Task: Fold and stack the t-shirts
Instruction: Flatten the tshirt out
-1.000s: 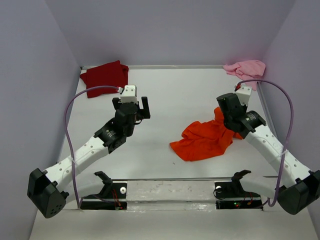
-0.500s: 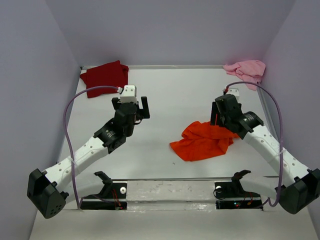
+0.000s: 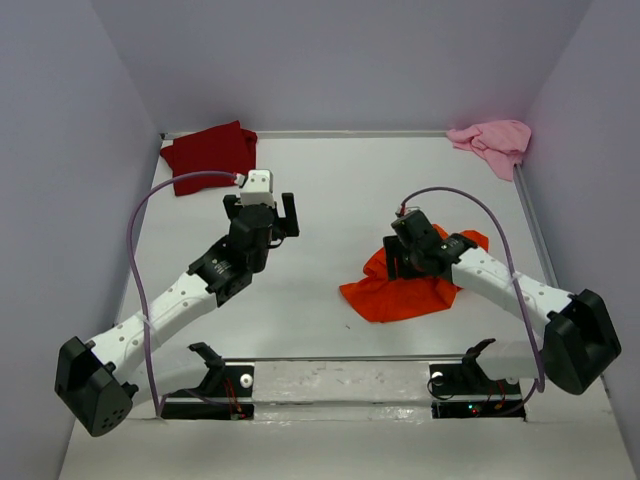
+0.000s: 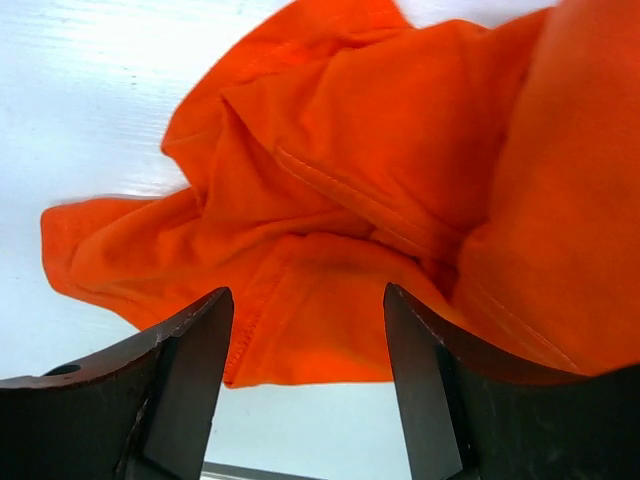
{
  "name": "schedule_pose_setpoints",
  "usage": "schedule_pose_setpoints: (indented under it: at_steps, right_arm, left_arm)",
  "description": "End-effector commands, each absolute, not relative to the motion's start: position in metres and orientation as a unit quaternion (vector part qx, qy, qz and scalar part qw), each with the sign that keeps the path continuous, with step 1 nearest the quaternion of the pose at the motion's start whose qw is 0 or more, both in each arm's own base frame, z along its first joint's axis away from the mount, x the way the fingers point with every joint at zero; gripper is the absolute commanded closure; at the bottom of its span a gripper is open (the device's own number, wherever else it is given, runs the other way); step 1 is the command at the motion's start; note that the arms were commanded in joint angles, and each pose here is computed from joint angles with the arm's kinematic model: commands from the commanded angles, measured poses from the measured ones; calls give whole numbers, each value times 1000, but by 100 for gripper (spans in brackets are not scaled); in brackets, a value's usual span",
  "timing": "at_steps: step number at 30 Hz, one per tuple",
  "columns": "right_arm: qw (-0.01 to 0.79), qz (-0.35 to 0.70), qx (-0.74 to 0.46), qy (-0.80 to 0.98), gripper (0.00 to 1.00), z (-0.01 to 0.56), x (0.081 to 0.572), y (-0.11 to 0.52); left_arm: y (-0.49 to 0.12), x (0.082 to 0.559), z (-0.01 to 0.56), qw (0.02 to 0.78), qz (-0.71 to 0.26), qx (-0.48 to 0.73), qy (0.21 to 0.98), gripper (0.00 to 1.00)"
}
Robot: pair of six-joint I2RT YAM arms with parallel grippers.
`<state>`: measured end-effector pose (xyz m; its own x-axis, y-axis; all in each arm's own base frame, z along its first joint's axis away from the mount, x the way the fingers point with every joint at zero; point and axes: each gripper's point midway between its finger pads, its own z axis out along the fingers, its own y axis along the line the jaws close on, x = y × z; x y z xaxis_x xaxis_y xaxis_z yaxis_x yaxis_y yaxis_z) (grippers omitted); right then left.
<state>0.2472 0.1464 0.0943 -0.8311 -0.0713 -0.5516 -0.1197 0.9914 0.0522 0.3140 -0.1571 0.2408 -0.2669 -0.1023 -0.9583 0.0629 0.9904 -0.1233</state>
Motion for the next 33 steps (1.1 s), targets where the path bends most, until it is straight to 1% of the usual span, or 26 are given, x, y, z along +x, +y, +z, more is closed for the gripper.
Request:
schedule_pose_setpoints:
  at_steps: [1,7,16,19,22,23,25,26,29,33]
  right_arm:
    - [298,81,-54,950,33,89,257,175]
    - [267,60,-58,960,33,58,254,176]
    - [244,43,-51,967,36,45,248,171]
    - [242,38,-49,968,40,43,248,169]
    - [240,37,-49,969,53,41,248,170]
    - [240,36,-49,969,66,40,248,169]
    - [238,33,-48,970,78,39,248,169]
    - [239,33,-47,969,86,39,248,169]
    - [242,32,-44,969,100,41,249,168]
    - [251,45,-48,966,100,52,250,171]
  left_arm:
    - [-153,319,243,613,-59,-22,788,1]
    - [-150,320,243,613,-58,-26,787,1]
    - [-150,321,242,612,-57,-25,788,1]
    - [-149,321,243,613,-58,-27,787,1]
    - [-149,321,243,613,-58,-27,787,1]
    - [-149,321,242,613,-58,-27,788,1]
    - [-149,321,242,613,-58,-27,788,1]
    - [-148,321,243,613,-57,-27,787,1]
    - [-149,321,243,613,-58,-27,787,1]
    - [-148,321,243,613,-57,-27,787,1]
